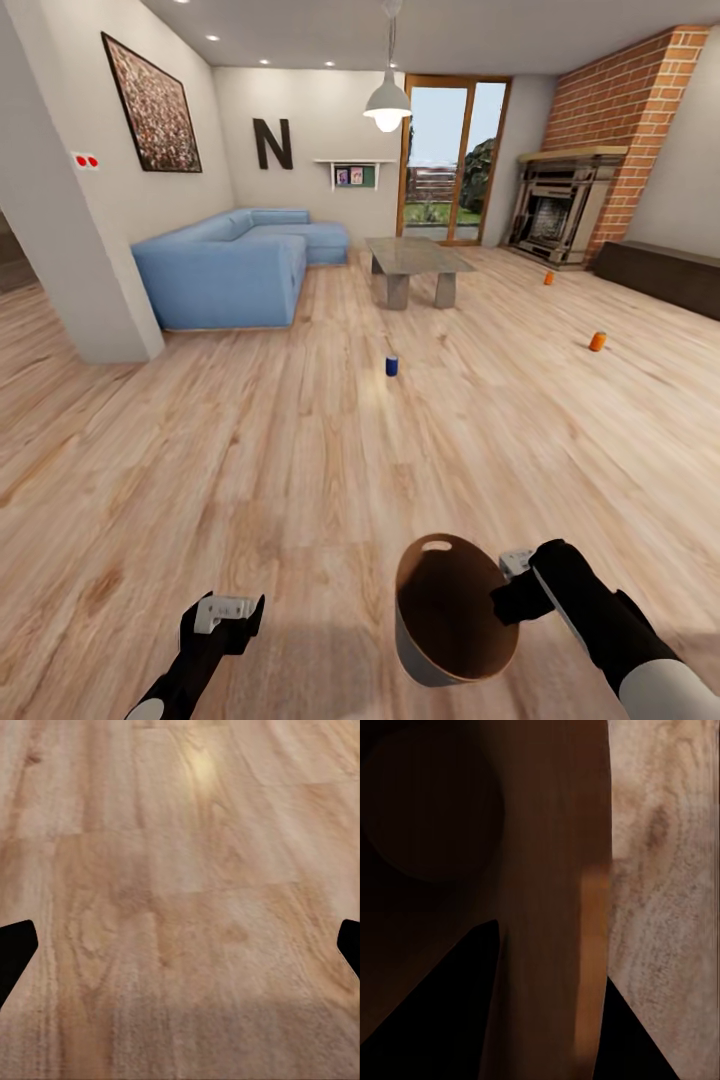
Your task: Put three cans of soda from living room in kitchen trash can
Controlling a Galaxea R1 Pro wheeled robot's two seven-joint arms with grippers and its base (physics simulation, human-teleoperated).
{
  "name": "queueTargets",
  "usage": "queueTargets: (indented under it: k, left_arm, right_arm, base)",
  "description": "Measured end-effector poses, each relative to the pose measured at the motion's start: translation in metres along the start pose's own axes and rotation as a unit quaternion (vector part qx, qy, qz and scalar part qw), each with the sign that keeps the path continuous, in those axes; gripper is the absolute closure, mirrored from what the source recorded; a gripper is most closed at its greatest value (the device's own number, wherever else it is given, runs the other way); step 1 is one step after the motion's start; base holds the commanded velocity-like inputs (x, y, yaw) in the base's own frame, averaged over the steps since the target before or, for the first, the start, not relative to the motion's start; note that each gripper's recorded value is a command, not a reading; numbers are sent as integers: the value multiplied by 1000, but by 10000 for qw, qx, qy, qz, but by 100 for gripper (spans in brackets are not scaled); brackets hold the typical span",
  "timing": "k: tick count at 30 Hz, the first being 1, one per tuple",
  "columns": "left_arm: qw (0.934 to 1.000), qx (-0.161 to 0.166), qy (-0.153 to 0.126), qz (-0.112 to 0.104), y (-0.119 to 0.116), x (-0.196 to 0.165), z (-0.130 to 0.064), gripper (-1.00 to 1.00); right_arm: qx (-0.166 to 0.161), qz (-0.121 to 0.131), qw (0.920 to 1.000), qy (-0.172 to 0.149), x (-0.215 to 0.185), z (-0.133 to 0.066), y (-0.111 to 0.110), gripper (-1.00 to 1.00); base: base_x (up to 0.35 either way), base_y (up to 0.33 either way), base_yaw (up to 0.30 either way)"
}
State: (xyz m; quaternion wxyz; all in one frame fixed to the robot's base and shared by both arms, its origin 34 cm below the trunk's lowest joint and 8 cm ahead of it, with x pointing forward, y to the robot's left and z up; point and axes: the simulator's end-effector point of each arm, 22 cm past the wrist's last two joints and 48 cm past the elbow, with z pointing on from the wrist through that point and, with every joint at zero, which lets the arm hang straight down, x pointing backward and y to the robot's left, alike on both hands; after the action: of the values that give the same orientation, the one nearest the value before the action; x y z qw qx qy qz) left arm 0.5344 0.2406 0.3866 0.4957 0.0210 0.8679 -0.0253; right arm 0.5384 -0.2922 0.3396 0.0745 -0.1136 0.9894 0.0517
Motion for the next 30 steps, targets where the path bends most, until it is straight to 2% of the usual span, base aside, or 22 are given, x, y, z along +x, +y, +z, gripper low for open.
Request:
queueTargets:
  k: [30]
  left_arm:
    - [10000, 0, -42, 11, 0, -4, -1, -100]
  right_arm:
    - [-9, -16, 10000, -54, -3, -1, 3, 100]
  base:
    - [322, -107, -42]
